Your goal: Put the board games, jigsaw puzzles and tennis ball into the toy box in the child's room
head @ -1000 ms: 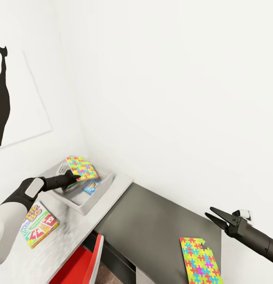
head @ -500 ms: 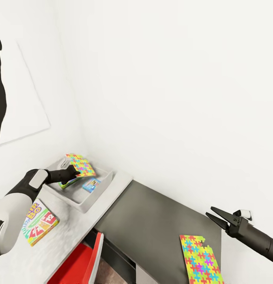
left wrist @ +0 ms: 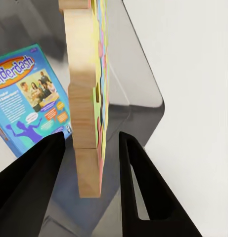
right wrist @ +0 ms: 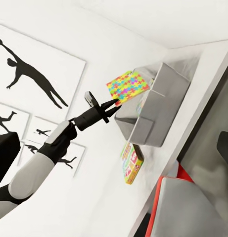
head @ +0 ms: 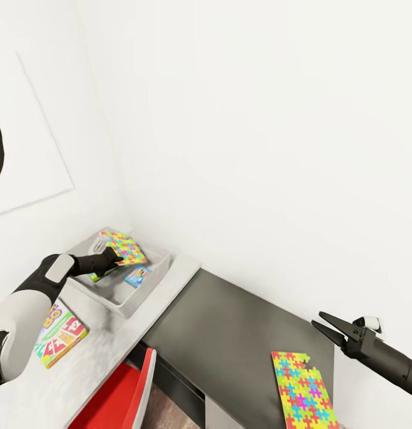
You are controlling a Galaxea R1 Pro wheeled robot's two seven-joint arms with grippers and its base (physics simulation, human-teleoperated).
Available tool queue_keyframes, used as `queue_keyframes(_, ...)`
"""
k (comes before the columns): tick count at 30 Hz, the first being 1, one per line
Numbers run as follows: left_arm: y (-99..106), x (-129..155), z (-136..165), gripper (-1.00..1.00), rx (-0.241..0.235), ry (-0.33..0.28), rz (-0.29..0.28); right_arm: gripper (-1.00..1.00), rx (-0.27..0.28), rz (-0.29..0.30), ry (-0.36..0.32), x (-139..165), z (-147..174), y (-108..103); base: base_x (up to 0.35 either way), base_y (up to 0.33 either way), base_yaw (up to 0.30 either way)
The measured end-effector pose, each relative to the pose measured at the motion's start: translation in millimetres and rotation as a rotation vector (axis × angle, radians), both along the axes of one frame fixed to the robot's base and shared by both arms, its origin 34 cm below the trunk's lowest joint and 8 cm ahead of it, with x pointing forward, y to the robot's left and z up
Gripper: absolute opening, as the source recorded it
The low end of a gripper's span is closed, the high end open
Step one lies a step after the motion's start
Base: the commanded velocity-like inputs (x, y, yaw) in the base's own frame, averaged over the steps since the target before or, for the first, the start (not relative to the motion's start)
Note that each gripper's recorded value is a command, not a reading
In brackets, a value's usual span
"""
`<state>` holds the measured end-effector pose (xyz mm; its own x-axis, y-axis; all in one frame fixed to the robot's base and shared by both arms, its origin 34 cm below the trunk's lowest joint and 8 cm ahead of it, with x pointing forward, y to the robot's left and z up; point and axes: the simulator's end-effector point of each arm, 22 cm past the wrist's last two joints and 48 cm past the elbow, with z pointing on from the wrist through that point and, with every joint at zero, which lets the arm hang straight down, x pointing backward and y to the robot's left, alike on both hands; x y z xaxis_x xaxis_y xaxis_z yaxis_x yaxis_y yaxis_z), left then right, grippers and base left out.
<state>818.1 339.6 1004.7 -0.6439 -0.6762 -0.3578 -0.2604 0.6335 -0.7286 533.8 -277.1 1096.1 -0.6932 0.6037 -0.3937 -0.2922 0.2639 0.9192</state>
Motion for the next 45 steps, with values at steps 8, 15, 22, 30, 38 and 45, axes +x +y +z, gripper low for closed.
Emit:
queue_keyframes(8, 9.7, 2.3, -2.6, -1.00, -0.038, -0.005, 0.036, 1.00, -0.001, -0.002, 0.009, 1.6, -5.3, -0.4, 0.000, 0.000, 0.000)
queue_keyframes(15, 11.1, 2.5, -10.3, -1.00, -0.041, 0.004, 0.041, 1.00, -0.002, -0.002, 0.020, 2.6, -10.1, -0.4, 0.000, 0.000, 0.000)
queue_keyframes(22, 11.1, 2.4, -18.4, -1.00, -0.041, 0.015, 0.041, 1.00, -0.002, -0.002, 0.032, 3.5, -15.1, -0.3, 0.000, 0.000, 0.000)
queue_keyframes(30, 11.1, 2.1, -27.7, -1.00, -0.041, 0.028, 0.041, 1.00, -0.001, -0.002, 0.044, 4.4, -20.4, -0.4, 0.000, 0.000, 0.000)
queue_keyframes(38, 12.1, 1.8, -36.5, -1.00, -0.041, 0.040, 0.043, 1.00, -0.003, -0.023, 0.049, 6.8, -23.2, -8.6, 0.000, 0.000, 0.000)
queue_keyframes(45, 14.3, 3.4, -43.7, -1.00, -0.034, 0.041, 0.052, 1.00, -0.005, -0.026, 0.059, 7.9, -27.6, -10.4, 0.000, 0.000, 0.000)
